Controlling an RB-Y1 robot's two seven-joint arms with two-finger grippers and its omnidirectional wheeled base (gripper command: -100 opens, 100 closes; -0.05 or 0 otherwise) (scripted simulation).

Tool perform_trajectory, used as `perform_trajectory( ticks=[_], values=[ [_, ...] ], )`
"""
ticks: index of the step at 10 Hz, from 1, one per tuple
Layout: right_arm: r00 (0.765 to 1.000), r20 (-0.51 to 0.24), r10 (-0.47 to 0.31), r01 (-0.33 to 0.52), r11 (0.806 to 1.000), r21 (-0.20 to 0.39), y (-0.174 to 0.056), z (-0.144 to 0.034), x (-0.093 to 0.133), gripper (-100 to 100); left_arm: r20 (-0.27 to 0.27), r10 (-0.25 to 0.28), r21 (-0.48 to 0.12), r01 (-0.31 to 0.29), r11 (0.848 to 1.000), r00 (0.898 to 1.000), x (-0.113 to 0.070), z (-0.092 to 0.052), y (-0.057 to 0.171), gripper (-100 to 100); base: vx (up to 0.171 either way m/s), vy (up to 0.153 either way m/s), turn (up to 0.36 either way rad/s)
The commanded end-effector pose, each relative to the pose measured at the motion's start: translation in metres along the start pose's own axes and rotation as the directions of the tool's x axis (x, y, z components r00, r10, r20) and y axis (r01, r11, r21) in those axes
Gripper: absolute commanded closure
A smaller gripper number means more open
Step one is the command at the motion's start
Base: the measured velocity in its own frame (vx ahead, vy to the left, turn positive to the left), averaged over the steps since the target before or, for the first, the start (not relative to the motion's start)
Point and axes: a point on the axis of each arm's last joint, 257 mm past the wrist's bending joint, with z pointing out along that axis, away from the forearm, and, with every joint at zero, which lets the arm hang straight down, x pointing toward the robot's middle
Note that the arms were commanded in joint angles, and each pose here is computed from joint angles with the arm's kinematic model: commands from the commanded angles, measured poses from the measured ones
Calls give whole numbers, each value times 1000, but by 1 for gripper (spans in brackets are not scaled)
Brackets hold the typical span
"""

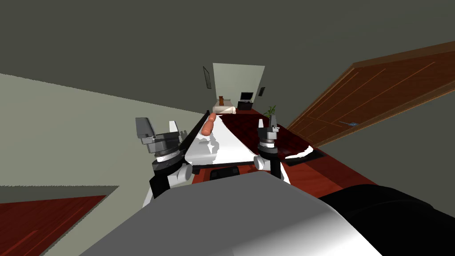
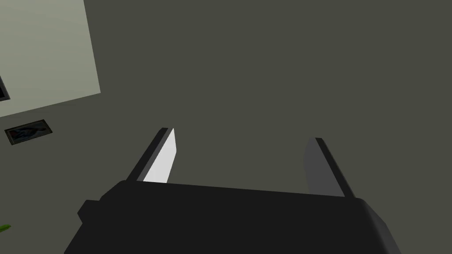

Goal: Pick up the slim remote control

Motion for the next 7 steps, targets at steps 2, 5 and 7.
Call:
perform_trajectory(
  ticks=[2,5,7],
  values=[
    [1000,0,0,0,1000,0,0,0,0,0,-70,12,-34,-15,999,997,12,-2,17,-100,-5,-3,-7],
    [1000,0,0,0,1000,0,0,0,0,0,-149,32,-112,-49,993,988,28,-3,57,-100,-21,-13,-19],
    [1000,0,0,0,1000,0,0,0,0,0,-171,40,-145,-65,987,985,33,-4,74,-100,-27,-14,-18]
  ],
)
